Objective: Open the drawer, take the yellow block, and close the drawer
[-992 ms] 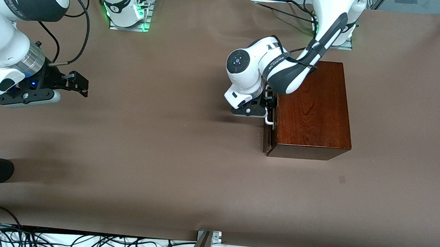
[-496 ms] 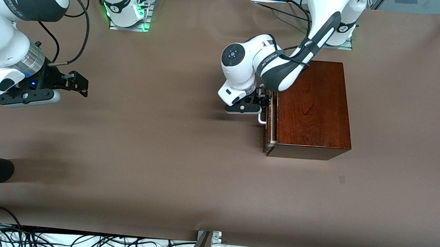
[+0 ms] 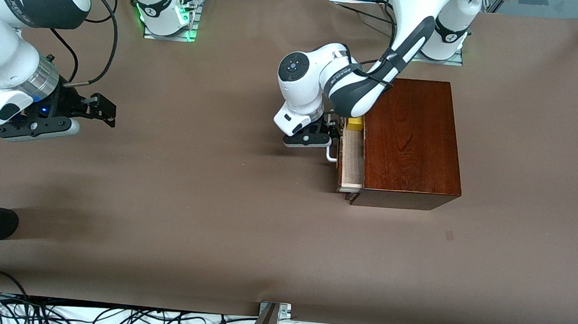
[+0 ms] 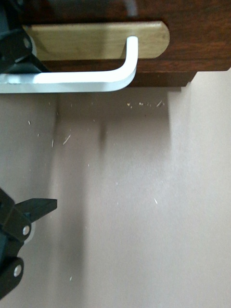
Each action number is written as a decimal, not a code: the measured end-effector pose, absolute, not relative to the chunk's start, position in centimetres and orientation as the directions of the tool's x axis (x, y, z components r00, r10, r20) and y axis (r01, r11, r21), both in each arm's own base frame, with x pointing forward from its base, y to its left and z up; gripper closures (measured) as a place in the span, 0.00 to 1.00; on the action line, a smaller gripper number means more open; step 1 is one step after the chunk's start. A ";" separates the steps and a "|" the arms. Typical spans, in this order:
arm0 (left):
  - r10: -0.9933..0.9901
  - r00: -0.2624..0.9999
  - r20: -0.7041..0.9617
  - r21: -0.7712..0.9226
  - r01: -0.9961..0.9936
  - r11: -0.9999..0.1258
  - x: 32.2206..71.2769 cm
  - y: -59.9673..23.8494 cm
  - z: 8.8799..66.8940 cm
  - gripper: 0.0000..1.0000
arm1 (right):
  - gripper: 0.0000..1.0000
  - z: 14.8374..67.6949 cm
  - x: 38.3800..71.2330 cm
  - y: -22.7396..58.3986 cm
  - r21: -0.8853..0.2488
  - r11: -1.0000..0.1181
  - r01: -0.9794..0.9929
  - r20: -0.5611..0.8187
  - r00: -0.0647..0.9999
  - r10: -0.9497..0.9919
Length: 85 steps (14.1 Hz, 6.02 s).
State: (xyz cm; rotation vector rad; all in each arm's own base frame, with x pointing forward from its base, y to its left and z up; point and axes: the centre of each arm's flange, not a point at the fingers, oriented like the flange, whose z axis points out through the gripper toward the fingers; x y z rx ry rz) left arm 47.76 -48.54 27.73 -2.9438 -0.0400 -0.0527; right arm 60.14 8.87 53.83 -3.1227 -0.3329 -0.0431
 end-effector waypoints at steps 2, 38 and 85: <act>0.020 0.998 0.052 -0.170 0.029 -0.985 47.6 -49.7 28.4 0.00 | 0.00 53.8 60.2 8.8 0.002 -0.977 0.213 0.027 0.977 0.213; -0.069 0.997 0.022 -0.044 -0.068 -0.997 57.5 -1.4 57.3 0.00 | 0.00 41.4 38.6 62.9 0.061 -0.271 0.960 0.071 0.267 0.961; -0.300 0.948 -0.107 -0.013 -0.303 -0.953 54.1 -2.3 58.9 0.00 | 0.44 52.3 51.6 53.9 0.130 -0.439 0.889 0.186 0.413 0.892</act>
